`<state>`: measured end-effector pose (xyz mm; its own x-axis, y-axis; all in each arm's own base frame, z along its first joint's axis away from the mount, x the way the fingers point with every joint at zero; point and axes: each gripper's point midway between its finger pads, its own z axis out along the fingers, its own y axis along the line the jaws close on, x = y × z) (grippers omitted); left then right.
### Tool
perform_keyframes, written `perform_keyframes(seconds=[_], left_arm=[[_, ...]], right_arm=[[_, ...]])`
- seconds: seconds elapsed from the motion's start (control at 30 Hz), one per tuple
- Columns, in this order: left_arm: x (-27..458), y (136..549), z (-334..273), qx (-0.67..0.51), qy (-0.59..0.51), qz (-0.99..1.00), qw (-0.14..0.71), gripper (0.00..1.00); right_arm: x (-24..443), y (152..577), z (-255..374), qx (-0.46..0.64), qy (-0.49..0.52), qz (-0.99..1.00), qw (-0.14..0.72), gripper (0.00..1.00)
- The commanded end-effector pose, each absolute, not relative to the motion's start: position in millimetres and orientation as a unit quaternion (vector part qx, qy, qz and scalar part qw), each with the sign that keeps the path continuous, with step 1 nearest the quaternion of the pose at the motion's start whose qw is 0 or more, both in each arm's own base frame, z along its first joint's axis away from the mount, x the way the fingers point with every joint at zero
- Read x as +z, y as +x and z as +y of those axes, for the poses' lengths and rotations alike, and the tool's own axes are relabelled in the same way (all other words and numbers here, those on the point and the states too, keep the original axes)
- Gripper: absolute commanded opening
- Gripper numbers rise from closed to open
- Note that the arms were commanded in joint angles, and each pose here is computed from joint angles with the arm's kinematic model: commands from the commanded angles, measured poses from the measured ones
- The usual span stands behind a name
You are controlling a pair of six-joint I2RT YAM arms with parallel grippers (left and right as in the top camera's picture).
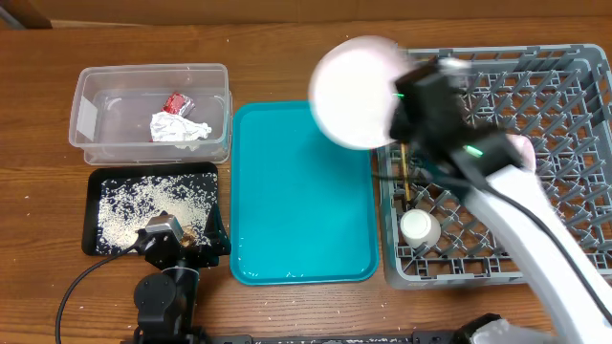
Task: Sort waste into correct bins and load items into the dishwasher
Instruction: 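Lift the white plate into the rack and stand it upright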
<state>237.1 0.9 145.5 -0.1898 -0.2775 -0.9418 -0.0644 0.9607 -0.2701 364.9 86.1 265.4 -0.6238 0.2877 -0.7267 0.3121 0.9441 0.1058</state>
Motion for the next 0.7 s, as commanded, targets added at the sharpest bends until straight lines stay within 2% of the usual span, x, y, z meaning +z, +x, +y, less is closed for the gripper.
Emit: perform_keyframes(seconds=[0.0, 0.1, 0.3, 0.67], left_arm=[[147, 237, 4, -0.083, -0.12, 0.762, 0.631, 1.0], [147, 237, 4, -0.083, -0.12, 0.762, 0.631, 1.0], [147, 237, 4, -0.083, -0.12, 0.762, 0.631, 1.0], [147, 237, 4, -0.083, -0.12, 0.762, 0.631, 1.0]], right_arm=[[312, 346, -10, -0.233, 0.237, 0.819, 0.467, 0.04], [327, 325, -62, -0.342, 0.277, 0.775, 0.453, 0.04], [327, 307, -132, -0.452, 0.342, 0.719, 0.402, 0.04], [296, 313, -182, -0.594, 0.261, 0.721, 0.241, 0.04]])
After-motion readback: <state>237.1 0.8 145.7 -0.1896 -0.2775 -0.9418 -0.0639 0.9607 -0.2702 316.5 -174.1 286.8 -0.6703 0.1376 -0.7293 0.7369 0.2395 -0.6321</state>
